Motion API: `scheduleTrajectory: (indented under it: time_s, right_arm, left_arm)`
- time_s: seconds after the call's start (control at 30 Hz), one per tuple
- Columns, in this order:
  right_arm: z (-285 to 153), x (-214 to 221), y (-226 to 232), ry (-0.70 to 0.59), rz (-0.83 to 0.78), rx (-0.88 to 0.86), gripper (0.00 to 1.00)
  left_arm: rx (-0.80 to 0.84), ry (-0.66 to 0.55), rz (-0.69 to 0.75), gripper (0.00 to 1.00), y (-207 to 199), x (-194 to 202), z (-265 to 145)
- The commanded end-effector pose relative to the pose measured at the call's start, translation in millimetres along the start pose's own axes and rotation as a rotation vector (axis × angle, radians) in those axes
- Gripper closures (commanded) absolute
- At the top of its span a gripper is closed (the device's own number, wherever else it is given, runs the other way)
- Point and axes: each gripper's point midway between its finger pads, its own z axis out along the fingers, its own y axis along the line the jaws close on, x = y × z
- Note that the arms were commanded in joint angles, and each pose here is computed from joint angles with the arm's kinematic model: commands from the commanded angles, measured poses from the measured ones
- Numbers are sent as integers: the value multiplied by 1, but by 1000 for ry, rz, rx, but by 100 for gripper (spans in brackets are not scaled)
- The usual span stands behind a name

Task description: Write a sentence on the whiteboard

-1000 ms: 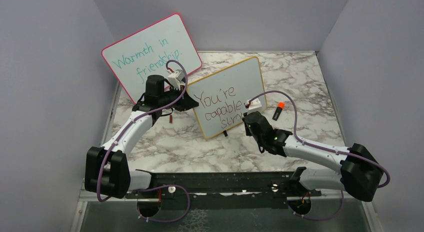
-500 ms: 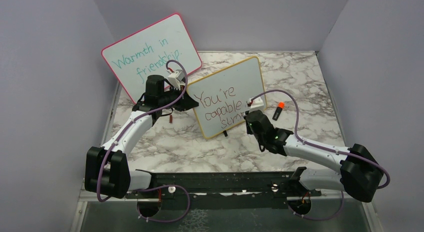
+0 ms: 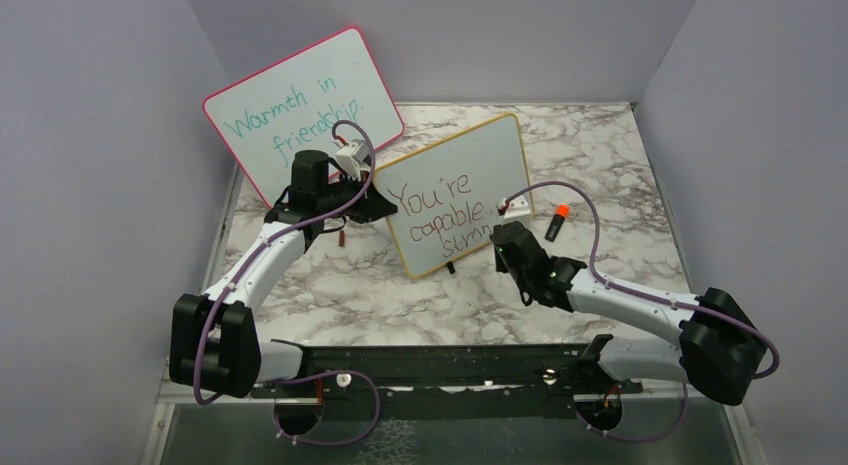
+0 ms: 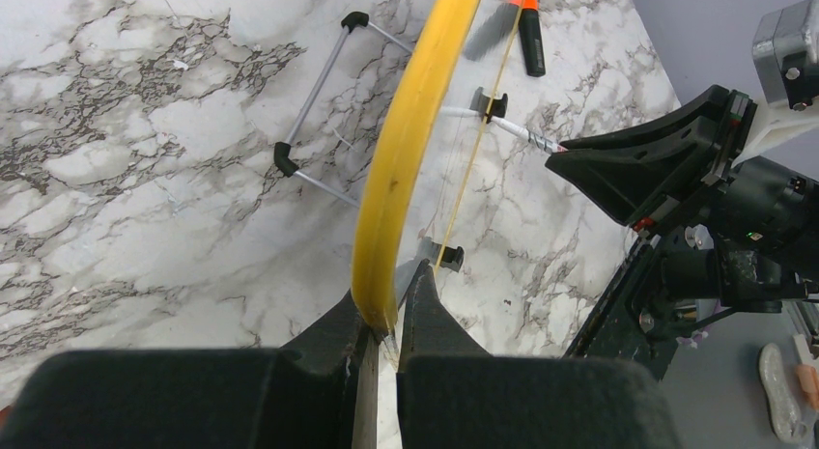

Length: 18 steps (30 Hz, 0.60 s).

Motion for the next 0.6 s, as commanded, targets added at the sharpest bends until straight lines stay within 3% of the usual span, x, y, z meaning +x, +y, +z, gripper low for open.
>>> scheduleTrajectory:
  time_s: [0.0,0.57]
  right_arm:
    - [-2,-1,1,10,24,-6,99]
    - [-1,-31,-16,-89,43,25,99]
  left_arm:
    - [-350,116,43,100,79,39,-13]
    - [-342,117,43,100,78,39,-13]
